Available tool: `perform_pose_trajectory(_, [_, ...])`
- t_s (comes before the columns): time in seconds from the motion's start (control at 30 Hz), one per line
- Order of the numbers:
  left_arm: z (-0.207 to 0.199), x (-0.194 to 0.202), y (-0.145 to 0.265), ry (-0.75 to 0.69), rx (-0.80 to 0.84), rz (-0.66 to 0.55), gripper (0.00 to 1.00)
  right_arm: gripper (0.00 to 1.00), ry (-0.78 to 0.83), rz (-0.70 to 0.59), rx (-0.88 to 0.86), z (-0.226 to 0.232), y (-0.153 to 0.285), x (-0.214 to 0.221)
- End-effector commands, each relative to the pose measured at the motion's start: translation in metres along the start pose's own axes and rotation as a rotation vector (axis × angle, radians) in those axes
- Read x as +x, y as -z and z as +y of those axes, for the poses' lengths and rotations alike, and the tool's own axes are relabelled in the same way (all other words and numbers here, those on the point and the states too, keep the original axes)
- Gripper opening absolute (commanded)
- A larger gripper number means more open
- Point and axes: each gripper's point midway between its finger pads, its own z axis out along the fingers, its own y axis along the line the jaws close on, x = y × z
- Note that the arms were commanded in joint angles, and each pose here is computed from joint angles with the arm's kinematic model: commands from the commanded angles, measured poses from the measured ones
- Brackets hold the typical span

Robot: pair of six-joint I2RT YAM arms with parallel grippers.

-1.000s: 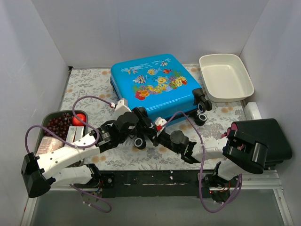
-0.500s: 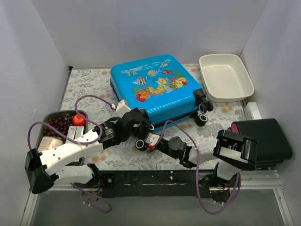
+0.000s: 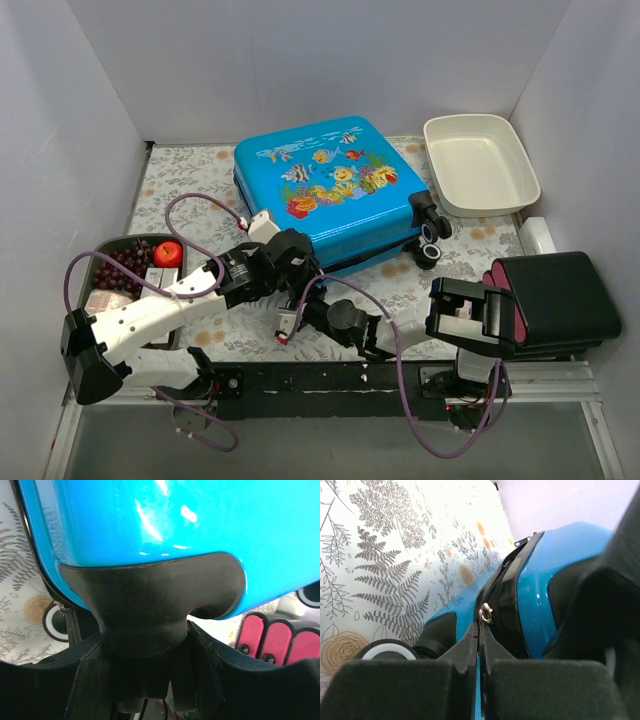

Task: Open, take out, and arrange the luggage

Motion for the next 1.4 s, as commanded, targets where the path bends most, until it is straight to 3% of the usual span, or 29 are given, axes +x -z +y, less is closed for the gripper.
perform_pose_trajectory(0.0, [-0.077, 0.000, 0.016, 0.261, 0.193, 0.079, 0.00, 0.01, 0.142, -0.326, -0.149, 0.042, -0.016, -0.102])
perform_pose_trajectory(0.5, [-0.077, 0.024, 0.011, 0.344, 0.107, 0.182, 0.00, 0.01, 0.380, 0.044, 0.051, 0.040, -0.080, -0.047])
perform_pose_trajectory(0.73, [-0.078, 0.023, 0.014, 0.380, 0.110, 0.155, 0.00, 0.01, 0.490, 0.192, 0.257, 0.018, -0.090, -0.041])
perform_pose_trajectory(1.03, [-0.084, 0.040, 0.018, 0.387, 0.118, 0.185, 0.00, 0.01, 0.508, 0.198, 0.326, 0.010, -0.121, -0.054])
perform_pose_trajectory(1.37, [-0.088, 0.056, 0.025, 0.364, 0.124, 0.195, 0.00, 0.01, 0.473, 0.217, 0.344, -0.023, -0.158, -0.038])
